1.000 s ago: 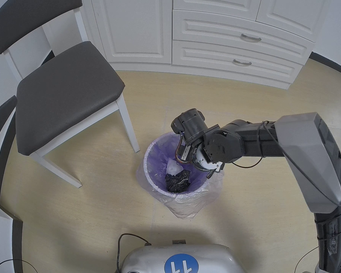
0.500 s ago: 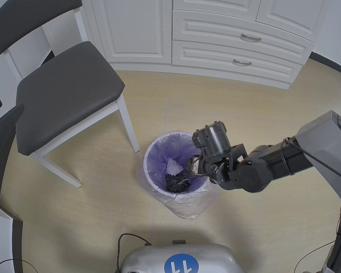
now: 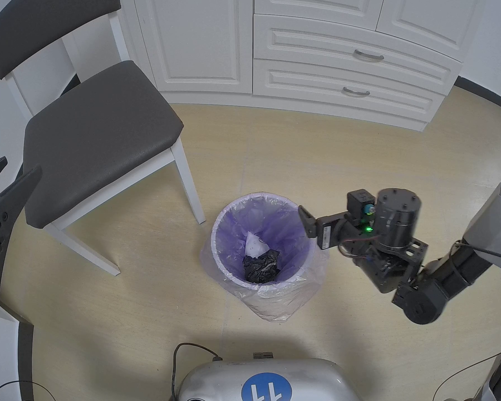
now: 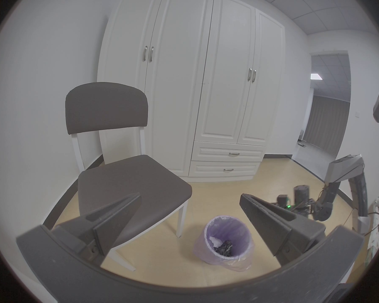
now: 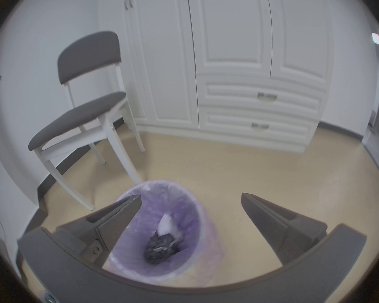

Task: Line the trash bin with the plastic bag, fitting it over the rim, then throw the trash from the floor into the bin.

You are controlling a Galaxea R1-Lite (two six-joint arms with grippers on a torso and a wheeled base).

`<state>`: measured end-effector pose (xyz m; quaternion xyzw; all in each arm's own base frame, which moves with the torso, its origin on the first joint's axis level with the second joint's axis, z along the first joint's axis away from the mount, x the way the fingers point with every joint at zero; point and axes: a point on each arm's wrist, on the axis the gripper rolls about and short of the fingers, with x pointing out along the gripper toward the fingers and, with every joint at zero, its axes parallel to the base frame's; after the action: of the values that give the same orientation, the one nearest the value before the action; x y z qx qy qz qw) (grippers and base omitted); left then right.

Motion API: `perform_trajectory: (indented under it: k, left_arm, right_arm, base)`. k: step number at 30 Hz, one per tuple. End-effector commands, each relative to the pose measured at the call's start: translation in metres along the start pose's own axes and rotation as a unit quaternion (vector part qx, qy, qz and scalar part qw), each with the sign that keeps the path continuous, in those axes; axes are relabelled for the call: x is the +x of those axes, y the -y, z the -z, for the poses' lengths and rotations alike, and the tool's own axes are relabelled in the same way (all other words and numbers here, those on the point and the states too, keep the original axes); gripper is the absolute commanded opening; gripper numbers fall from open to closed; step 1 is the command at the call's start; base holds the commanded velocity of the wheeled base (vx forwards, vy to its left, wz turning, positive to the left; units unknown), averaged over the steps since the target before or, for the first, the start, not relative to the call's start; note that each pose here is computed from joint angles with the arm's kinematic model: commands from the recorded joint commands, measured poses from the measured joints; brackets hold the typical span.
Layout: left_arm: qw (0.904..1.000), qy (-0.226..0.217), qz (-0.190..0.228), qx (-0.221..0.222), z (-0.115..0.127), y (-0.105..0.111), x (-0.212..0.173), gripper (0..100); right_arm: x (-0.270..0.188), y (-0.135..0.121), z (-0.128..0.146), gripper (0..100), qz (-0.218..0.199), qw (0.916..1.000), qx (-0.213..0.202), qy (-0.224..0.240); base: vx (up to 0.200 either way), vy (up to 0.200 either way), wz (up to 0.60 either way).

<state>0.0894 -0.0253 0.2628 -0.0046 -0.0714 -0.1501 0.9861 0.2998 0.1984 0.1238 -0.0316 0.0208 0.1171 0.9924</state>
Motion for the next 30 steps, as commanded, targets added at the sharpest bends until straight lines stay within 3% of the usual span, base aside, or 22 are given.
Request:
perform_trajectory:
  k: [1, 5, 8, 13, 15, 16, 17, 18, 21, 22, 25, 28, 30]
  left_arm:
    - [0.9992, 0.014, -0.035, 0.015, 0.012, -0.004, -0.020, 100]
    - [0.9974, 0.054, -0.044, 0.019, 0.010, -0.002, -0.050, 100]
    - [0.9957, 0.074, -0.052, 0.021, 0.010, 0.000, -0.068, 100]
    - [0.9939, 0.065, -0.087, 0.016, 0.015, 0.000, -0.082, 100]
    - [0.9919, 0.074, -0.101, 0.015, 0.014, 0.000, -0.088, 100]
    - [0.9919, 0.074, -0.101, 0.015, 0.014, 0.000, -0.088, 100]
    - [0.9896, 0.082, -0.117, 0.014, 0.011, -0.001, -0.090, 100]
    - [0.9887, 0.083, -0.124, 0.014, 0.011, -0.001, -0.090, 100]
    - [0.9867, 0.084, -0.139, 0.014, 0.011, -0.002, -0.090, 100]
    - [0.9855, 0.082, -0.148, 0.012, 0.013, -0.002, -0.090, 100]
    - [0.9842, 0.084, -0.155, 0.012, 0.013, -0.002, -0.091, 100]
    - [0.9817, 0.095, -0.165, 0.013, 0.011, -0.002, -0.095, 100]
    - [0.9809, 0.097, -0.168, 0.013, 0.010, -0.002, -0.096, 100]
  right_arm:
    - [-0.085, 0.081, -0.016, 100, 0.055, 0.9914, -0.079, 0.089]
    - [-0.115, 0.107, -0.004, 100, 0.099, 0.9927, -0.039, 0.057]
    - [-0.141, 0.127, -0.005, 100, 0.156, 0.9856, -0.034, 0.057]
    - [-0.179, 0.136, -0.012, 100, 0.221, 0.9719, -0.024, 0.078]
    - [-0.193, 0.137, -0.018, 100, 0.250, 0.9629, -0.014, 0.100]
    - [-0.193, 0.137, -0.018, 100, 0.250, 0.9629, -0.014, 0.100]
    - [-0.208, 0.138, -0.027, 100, 0.274, 0.9534, -0.004, 0.125]
    - [-0.214, 0.139, -0.030, 100, 0.282, 0.9500, 0.000, 0.135]
    - [-0.228, 0.140, -0.034, 100, 0.294, 0.9444, 0.006, 0.147]
    - [-0.246, 0.141, -0.039, 100, 0.310, 0.9359, 0.013, 0.166]
    - [-0.264, 0.144, -0.039, 100, 0.334, 0.9257, 0.015, 0.178]
    - [-0.289, 0.146, -0.038, 100, 0.364, 0.9102, 0.014, 0.197]
    - [-0.294, 0.146, -0.038, 100, 0.369, 0.9076, 0.014, 0.200]
  base:
    - [0.000, 0.000, 0.00]
    - [0.000, 0.000, 0.00]
    - [0.000, 0.000, 0.00]
    - [0.000, 0.000, 0.00]
    - [0.000, 0.000, 0.00]
    - [0.000, 0.000, 0.00]
    - [0.000, 0.000, 0.00]
    - [0.000, 0.000, 0.00]
    - [0.000, 0.000, 0.00]
    - [0.000, 0.000, 0.00]
    - [0.000, 0.000, 0.00]
    - [0.000, 0.000, 0.00]
    - [0.000, 0.000, 0.00]
